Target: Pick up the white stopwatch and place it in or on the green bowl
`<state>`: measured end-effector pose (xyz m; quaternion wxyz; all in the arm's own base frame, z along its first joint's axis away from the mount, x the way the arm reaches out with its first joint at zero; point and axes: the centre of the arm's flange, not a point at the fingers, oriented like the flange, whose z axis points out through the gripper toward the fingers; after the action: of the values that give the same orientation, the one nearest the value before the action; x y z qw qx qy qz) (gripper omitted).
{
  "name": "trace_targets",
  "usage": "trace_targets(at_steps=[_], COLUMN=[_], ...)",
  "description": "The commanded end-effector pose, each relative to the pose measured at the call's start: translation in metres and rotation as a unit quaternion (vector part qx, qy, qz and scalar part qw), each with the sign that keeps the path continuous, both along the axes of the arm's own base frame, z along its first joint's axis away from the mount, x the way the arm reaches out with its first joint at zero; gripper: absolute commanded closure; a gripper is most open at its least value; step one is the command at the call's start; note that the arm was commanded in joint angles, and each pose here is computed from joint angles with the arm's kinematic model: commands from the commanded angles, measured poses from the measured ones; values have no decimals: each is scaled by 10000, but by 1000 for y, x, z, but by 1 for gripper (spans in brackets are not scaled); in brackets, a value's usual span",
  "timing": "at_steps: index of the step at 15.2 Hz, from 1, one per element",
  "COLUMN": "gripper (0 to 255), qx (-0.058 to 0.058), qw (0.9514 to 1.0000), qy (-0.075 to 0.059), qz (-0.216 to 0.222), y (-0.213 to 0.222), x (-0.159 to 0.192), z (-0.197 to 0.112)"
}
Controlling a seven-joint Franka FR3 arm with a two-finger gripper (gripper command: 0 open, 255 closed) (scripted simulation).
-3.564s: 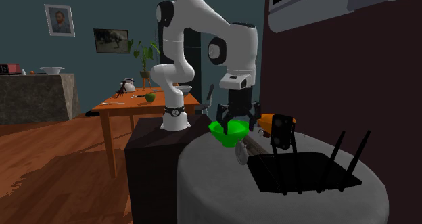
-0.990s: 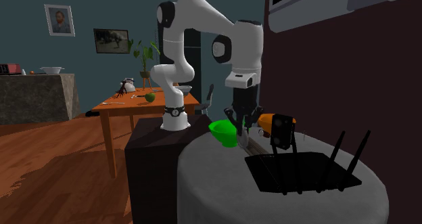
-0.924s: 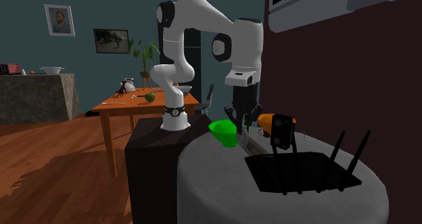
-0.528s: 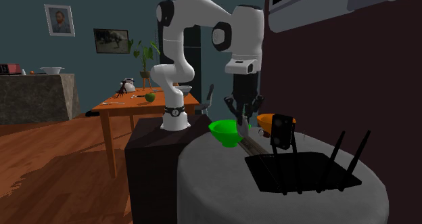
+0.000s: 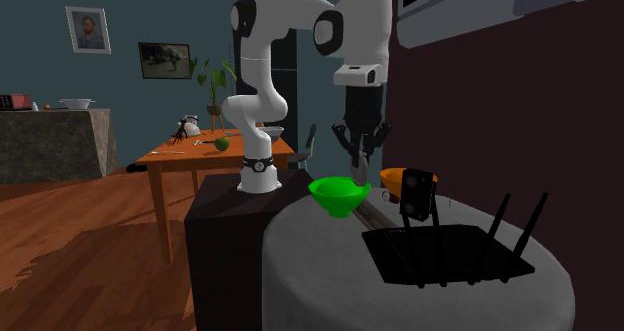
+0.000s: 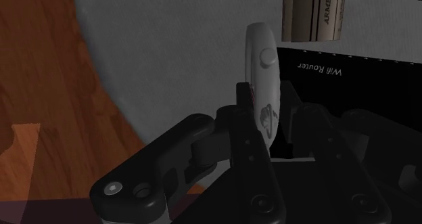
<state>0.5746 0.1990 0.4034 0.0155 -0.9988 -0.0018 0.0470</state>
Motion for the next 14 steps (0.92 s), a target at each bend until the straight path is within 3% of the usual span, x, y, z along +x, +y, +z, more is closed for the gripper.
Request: trace_targets(at_steps=[1,5,14], gripper=[255,255,255], qx=[-1,-1,-1], qw=[10000,10000,10000], qy=[2,2,2], qz=[0,0,0], y=[0,0,14], x=[1,1,-117], z=[10,29,40])
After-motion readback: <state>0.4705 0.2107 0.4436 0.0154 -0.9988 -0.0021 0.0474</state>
